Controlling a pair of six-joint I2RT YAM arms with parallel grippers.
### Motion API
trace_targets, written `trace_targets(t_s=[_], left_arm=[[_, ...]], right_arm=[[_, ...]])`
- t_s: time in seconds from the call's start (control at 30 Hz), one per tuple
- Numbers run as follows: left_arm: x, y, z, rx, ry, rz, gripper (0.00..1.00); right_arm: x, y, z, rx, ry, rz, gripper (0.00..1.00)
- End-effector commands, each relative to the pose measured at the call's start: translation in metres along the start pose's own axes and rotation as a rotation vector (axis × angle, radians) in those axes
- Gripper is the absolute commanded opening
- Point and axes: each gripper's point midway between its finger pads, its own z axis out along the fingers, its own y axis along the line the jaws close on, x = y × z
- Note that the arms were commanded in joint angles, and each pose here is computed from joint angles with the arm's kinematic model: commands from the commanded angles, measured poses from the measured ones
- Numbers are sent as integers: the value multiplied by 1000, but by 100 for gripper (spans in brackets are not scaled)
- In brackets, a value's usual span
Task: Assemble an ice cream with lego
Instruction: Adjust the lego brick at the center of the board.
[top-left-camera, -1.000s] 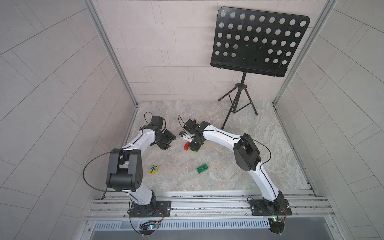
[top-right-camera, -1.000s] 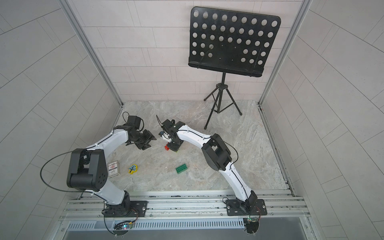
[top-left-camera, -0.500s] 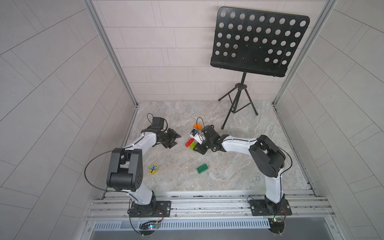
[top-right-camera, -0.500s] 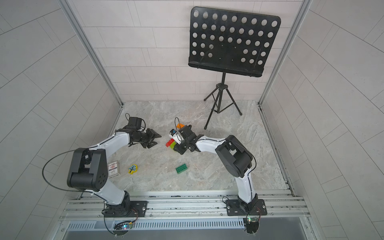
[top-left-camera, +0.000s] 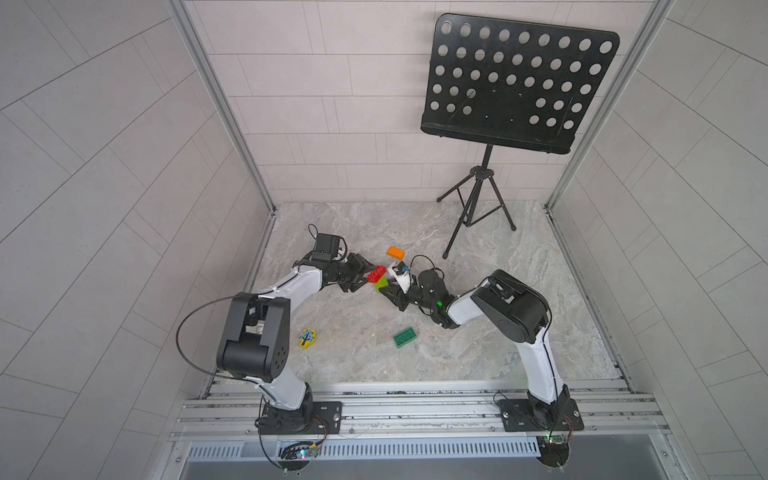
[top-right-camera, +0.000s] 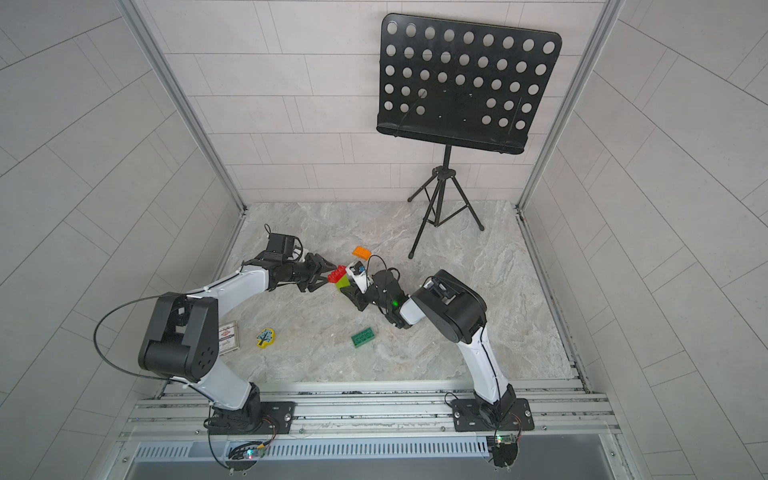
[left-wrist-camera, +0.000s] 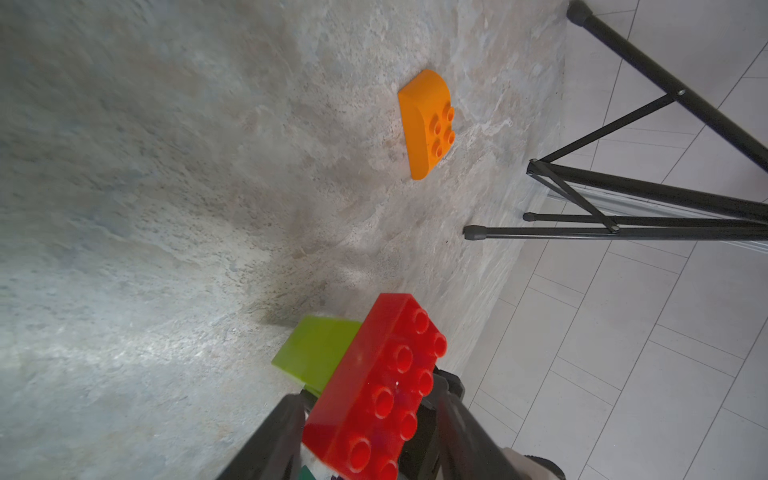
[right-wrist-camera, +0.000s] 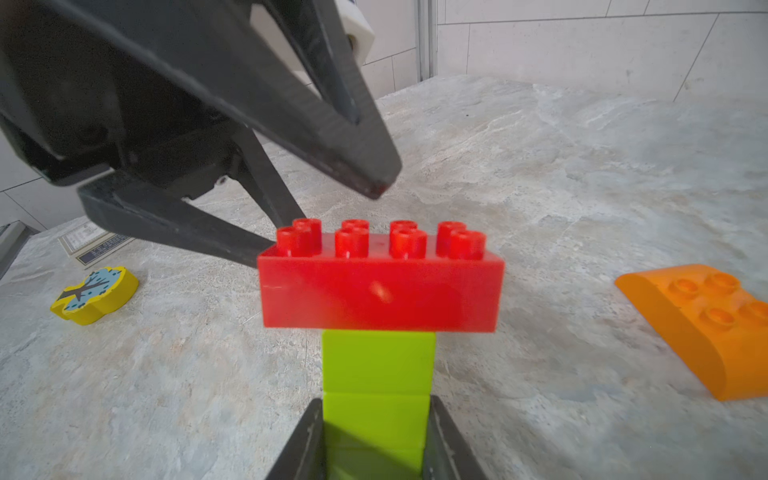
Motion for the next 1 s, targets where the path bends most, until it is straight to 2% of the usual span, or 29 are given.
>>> trace_targets(t_s=[0.0, 0.1, 0.47, 0.67, 0.97], left_arm=[[11, -5, -2, -24, 31, 49, 57], [14, -2, -3, -53, 28, 60, 57], [40, -1, -4, -132, 26, 134, 57], [47, 9, -2, -144, 31, 120, 57], [52, 7, 1, -158, 36, 154, 57]], right_arm=[[-17, 12, -3, -14, -92, -41, 17], [-6, 13, -4, 6, -54, -49, 19], [32, 16, -12, 110, -69, -99, 28], [48, 14, -11, 120, -69, -93, 35], [58, 3, -16, 161, -45, -67, 53]])
